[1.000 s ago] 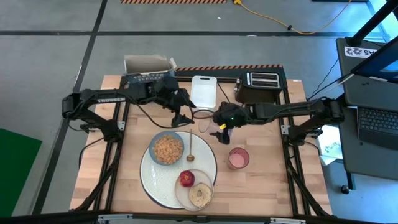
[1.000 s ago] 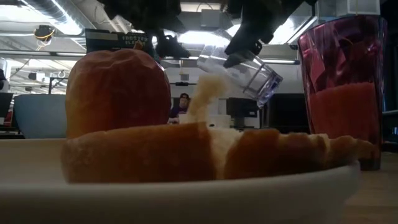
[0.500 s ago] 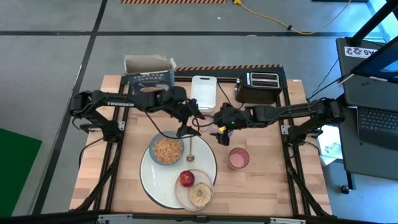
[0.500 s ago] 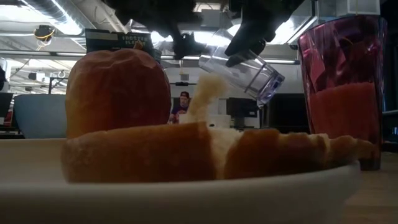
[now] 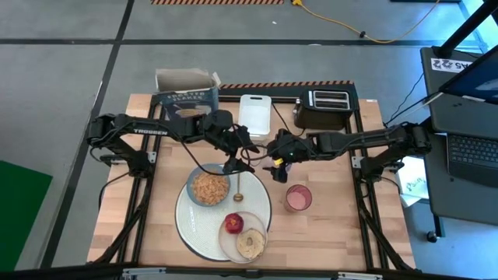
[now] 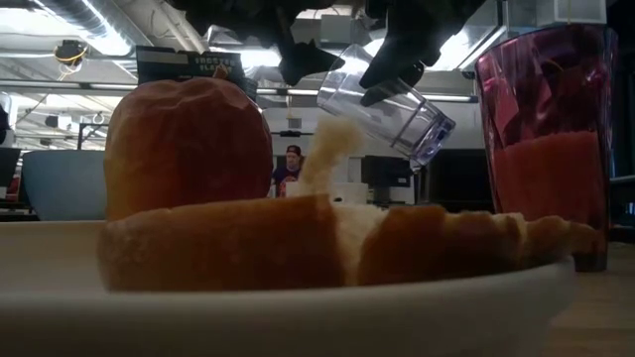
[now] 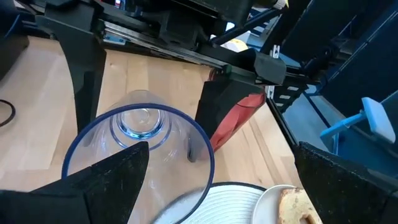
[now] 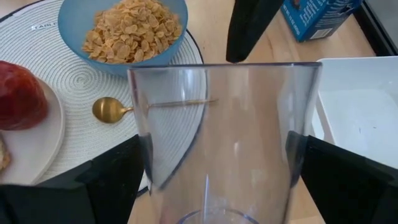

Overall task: Arrange a breakfast setting
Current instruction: Adjust the transparent cup

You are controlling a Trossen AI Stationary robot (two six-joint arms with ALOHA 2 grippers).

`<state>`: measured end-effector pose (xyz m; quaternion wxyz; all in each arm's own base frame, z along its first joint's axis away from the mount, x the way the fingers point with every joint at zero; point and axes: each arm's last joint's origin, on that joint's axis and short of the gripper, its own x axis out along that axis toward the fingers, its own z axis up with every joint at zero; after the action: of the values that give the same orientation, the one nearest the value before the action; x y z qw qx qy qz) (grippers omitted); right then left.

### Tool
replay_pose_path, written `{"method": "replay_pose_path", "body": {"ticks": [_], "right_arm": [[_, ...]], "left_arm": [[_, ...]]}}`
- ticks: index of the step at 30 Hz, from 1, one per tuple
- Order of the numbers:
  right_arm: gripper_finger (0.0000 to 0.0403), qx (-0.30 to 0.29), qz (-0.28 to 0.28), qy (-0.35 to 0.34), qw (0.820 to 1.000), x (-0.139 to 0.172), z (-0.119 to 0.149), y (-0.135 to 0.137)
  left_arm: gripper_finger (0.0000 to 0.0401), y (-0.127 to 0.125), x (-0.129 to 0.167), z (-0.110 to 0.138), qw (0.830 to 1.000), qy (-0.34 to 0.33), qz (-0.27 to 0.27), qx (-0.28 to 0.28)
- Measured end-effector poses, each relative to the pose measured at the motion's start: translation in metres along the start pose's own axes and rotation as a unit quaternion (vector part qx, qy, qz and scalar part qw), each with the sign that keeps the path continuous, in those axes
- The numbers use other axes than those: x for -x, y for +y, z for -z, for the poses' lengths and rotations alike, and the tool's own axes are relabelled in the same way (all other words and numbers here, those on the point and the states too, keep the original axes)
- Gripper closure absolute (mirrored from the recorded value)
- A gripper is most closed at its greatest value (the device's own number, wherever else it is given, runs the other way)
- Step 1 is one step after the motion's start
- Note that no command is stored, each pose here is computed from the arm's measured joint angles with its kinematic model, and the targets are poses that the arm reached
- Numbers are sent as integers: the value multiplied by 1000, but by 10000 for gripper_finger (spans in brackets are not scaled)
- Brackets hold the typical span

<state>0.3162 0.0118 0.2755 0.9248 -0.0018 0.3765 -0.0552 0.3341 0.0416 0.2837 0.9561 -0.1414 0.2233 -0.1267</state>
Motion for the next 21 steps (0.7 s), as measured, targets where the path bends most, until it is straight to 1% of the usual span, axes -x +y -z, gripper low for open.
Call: {"method": "replay_pose_path", "body": {"ticks": [8, 17, 21], "right_arm": [[27, 0, 0, 0, 1000, 0, 0, 0], [24, 0, 0, 1, 1000, 0, 0, 0], [26, 0, 0, 1, 1000, 0, 0, 0]], "left_arm": [[11, 0, 0, 0, 1000, 1, 3, 3], [11, 0, 0, 2, 1000, 10, 1, 19], [11, 0, 0, 5, 999, 27, 11, 16]]}}
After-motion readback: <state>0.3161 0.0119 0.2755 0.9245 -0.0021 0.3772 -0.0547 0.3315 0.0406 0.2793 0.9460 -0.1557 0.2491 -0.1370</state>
